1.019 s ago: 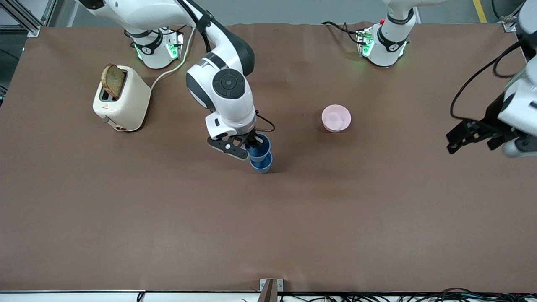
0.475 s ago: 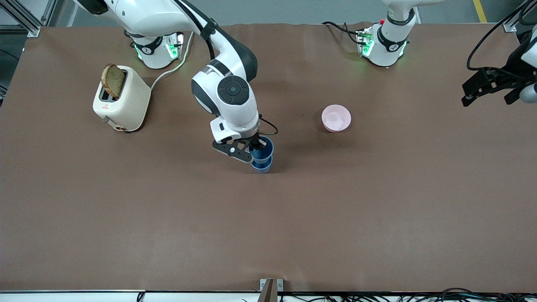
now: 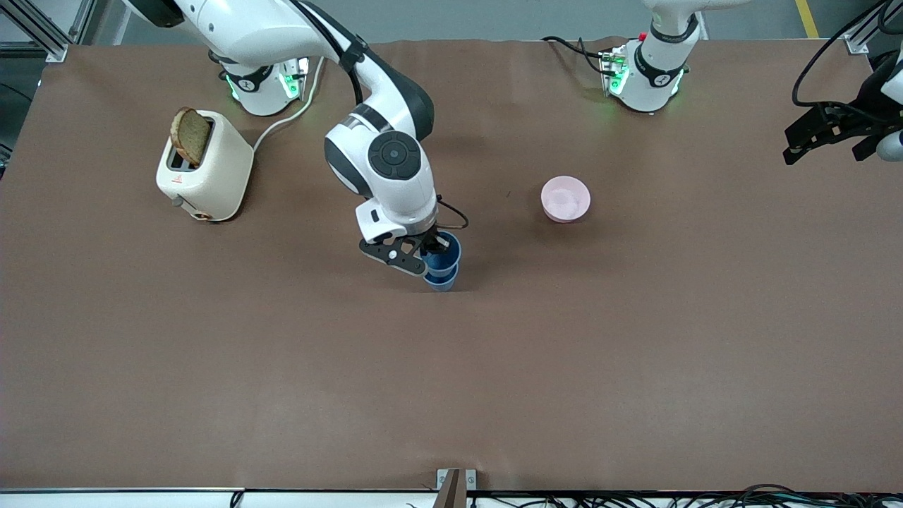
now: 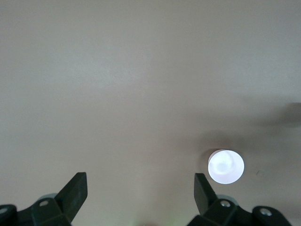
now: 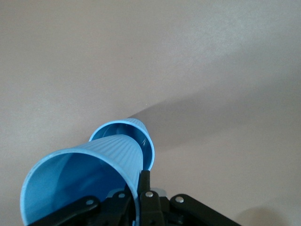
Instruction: Stack blue cups with both arms
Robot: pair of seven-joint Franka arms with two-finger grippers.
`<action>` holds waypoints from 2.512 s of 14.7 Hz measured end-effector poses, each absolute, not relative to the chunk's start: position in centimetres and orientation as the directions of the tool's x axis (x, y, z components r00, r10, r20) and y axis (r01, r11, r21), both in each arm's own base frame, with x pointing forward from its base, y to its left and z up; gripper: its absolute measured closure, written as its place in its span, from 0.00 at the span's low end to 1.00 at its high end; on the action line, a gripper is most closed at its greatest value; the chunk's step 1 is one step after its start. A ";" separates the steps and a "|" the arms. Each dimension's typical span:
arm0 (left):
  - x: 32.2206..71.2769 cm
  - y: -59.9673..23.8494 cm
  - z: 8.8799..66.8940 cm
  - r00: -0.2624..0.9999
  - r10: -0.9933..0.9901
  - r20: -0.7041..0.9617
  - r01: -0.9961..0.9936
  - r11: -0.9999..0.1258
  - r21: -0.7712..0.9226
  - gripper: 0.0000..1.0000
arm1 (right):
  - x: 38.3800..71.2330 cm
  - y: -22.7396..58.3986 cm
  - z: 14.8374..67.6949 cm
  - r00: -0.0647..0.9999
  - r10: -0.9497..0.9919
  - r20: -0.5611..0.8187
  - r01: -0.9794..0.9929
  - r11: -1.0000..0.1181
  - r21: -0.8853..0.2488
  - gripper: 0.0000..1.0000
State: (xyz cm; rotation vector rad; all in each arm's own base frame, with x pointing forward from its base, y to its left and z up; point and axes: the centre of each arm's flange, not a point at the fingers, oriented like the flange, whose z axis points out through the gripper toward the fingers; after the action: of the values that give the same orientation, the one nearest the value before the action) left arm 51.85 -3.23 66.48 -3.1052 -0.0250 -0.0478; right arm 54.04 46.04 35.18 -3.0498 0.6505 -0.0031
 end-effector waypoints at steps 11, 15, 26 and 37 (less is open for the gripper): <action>51.3 -5.9 66.0 1.000 -0.025 -0.003 -0.025 -0.999 -0.041 0.00 | 54.3 46.3 32.2 0.921 -0.390 0.007 -0.390 -0.921 -0.002 0.96; 51.3 -5.9 66.0 1.000 -0.025 -0.004 -0.025 -0.999 -0.041 0.00 | 54.4 46.4 31.8 0.923 -0.385 0.013 -0.385 -0.923 -0.007 0.96; 51.3 -5.9 65.9 1.000 -0.025 -0.005 -0.025 -0.999 -0.041 0.00 | 54.4 46.4 31.6 0.923 -0.385 0.013 -0.385 -0.923 -0.006 0.88; 51.3 -5.7 65.8 1.000 -0.022 -0.008 -0.023 -0.999 -0.041 0.00 | 60.3 25.6 53.7 0.888 -0.440 0.130 -0.449 -0.892 0.048 0.00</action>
State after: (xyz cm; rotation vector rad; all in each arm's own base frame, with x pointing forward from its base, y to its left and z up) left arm 51.33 -5.66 65.81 -3.0998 0.0350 0.0111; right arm 60.34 25.57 53.72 -3.1275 0.7380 -0.1868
